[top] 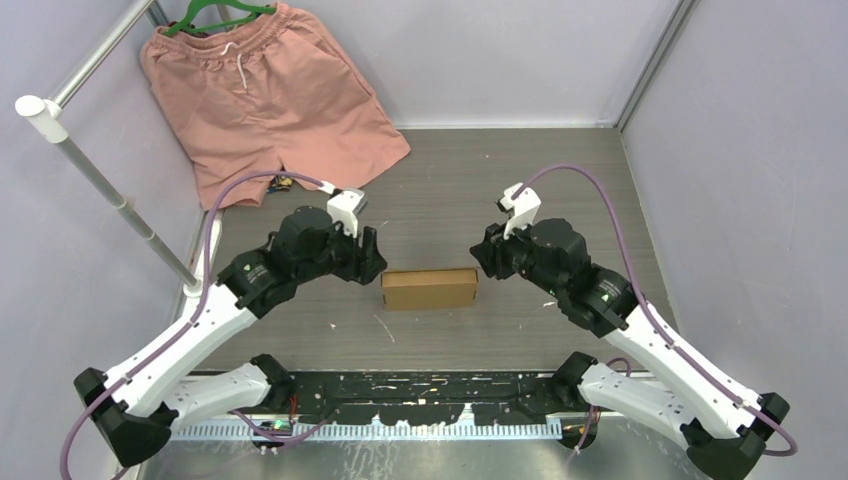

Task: Fold the paper box
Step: Close the paper box at the center of the board.

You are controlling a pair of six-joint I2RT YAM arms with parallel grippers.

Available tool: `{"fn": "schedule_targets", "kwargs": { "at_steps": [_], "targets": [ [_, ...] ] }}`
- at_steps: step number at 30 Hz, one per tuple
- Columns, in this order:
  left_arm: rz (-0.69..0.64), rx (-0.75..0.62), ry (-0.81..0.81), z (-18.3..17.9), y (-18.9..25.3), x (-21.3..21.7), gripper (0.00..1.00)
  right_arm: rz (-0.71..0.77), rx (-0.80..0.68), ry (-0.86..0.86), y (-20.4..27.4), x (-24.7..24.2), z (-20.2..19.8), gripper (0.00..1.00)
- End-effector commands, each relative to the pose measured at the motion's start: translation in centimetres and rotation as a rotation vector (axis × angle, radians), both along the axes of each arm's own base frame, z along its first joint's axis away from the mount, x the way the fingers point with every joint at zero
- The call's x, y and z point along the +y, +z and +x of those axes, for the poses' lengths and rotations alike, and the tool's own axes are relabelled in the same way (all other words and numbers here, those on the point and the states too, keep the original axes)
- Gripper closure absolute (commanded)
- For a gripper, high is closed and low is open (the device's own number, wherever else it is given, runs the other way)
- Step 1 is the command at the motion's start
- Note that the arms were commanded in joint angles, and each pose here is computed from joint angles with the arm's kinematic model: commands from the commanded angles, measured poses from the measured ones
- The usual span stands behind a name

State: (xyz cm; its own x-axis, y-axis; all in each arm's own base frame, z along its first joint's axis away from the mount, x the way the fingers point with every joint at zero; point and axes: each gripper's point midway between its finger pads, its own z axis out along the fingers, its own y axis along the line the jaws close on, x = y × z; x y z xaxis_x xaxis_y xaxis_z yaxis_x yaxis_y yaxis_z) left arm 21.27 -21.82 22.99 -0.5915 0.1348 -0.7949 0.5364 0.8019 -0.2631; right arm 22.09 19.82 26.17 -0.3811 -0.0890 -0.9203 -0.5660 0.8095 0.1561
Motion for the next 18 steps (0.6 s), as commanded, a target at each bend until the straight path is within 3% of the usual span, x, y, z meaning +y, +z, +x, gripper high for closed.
{"fn": "schedule_targets", "kwargs": {
  "at_steps": [1,7,13,18],
  "targets": [
    [-0.091,-0.072,0.016,0.4,3.0,-0.5,0.41,0.078,-0.030,-0.027,2.7,-0.4,-0.4,0.63],
    [-0.072,-0.038,-0.054,-0.4,1.9,-1.2,0.40,0.171,-0.026,-0.064,2.8,-0.3,-0.5,0.63],
    [-0.072,-0.059,-0.062,-0.8,2.6,-0.7,0.33,0.035,0.028,-0.040,0.8,-0.6,-0.6,0.59],
    [-0.117,-0.093,-0.041,-1.1,4.2,-0.2,0.23,-0.004,-0.015,-0.039,0.5,-2.2,-1.4,0.57]
  ]
}}
